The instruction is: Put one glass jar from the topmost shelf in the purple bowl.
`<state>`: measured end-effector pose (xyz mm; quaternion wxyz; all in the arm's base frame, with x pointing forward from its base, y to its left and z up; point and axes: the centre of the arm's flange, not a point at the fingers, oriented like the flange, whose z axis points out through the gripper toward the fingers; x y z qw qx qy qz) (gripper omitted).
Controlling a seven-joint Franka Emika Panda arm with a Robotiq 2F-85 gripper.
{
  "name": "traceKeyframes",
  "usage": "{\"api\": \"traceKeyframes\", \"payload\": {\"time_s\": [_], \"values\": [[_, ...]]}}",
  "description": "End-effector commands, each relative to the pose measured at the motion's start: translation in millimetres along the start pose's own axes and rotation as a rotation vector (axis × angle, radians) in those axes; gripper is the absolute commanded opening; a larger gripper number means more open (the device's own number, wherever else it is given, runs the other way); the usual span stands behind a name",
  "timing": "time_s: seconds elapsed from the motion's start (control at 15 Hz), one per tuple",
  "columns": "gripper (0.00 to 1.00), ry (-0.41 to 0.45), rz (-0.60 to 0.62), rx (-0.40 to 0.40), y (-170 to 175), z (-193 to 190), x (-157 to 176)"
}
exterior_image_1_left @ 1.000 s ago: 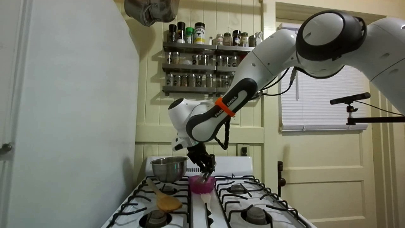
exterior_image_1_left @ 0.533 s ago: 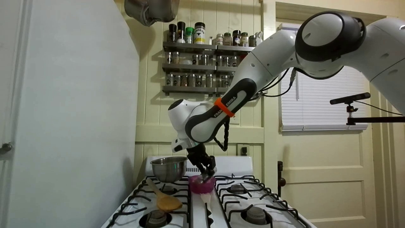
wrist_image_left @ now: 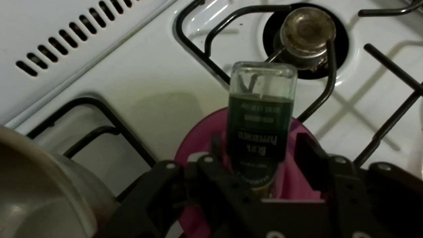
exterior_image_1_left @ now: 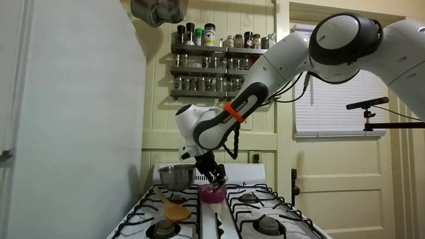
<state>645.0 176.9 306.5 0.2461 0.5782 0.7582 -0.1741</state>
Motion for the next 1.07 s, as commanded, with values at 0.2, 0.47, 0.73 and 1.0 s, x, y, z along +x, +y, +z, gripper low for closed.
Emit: {"api": "traceKeyframes", "payload": {"time_s": [0.2, 0.47, 0.73, 1.0], "values": [[1.00, 0.180, 0.085, -0.110, -7, -90, -51], [1.00, 0.310, 0.295, -0.104, -30, -153, -98], [1.00, 0.449, 0.480, -0.126, -71, -218, -129], [1.00, 0.472, 0.490, -0.167, -60, -238, -140]]}}
